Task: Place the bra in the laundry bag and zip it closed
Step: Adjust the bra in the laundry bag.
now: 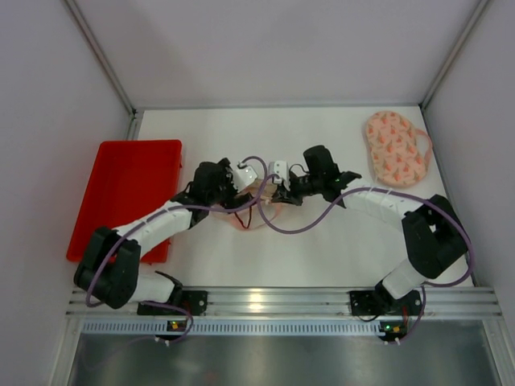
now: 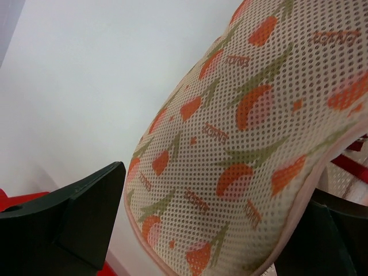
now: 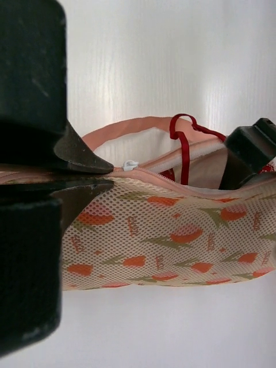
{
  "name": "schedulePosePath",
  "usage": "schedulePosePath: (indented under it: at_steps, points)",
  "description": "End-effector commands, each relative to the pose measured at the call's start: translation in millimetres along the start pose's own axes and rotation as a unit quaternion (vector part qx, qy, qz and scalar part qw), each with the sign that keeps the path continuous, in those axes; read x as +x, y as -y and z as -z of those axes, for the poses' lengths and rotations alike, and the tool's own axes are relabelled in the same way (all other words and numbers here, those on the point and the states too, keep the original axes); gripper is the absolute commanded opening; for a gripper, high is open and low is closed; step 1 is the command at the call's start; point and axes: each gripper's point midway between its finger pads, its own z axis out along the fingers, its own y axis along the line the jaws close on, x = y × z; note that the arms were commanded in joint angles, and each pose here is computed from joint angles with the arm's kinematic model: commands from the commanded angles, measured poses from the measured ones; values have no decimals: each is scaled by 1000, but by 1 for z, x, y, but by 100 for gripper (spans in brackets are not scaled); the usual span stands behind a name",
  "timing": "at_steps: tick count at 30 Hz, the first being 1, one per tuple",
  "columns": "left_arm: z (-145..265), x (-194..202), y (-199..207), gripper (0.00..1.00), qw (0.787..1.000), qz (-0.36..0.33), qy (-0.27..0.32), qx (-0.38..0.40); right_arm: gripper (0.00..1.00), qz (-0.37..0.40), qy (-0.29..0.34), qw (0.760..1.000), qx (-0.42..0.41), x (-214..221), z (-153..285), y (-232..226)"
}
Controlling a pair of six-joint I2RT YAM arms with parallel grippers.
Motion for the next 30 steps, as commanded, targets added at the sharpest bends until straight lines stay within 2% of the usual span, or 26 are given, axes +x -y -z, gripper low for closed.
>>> schedulePosePath:
  at_steps: [1,3,4,7,10,11,14,15,17,20,21,23,26,29,30]
  points:
    - [13,-9,-3,98,999,-19,32,26,0,19,37,999,-18,-23,13,-3]
    - [27,-35,-6,98,996,-12,80,43,0,5,39,999,-30,-24,13,-6]
    - [34,-54,6,98,989,-15,124,83,0,1,41,999,-32,-26,13,-5]
    - [58,-100,9,98,975,-15,196,108,0,-12,41,999,-35,-24,10,-5]
    - [74,-115,18,95,969,-18,204,135,0,-19,38,999,-34,-20,7,-3]
    - [81,-119,18,92,968,-28,210,134,0,-23,37,999,-33,-17,7,-1]
    - [88,-93,28,77,971,-72,180,140,0,-44,41,998,-28,-16,7,5]
    - [97,-91,25,69,970,-101,183,126,0,-53,43,997,-28,-15,8,6]
    - [101,-65,41,63,970,-116,160,143,0,-58,48,997,-25,-16,9,9]
    - [113,-44,55,59,966,-149,159,141,0,-59,47,997,-25,-14,10,9]
    - [123,-46,62,58,952,-195,182,148,0,-62,46,997,-29,-13,10,8]
    - [128,-31,81,56,935,-238,192,178,0,-65,46,996,-33,-13,8,8]
    - [127,-29,91,52,896,-339,225,178,0,-81,43,995,-42,-13,6,8]
    - [112,-25,97,45,883,-370,205,203,0,-90,44,994,-46,-16,5,9]
    - [109,-29,103,43,869,-395,210,212,0,-95,44,993,-47,-16,5,9]
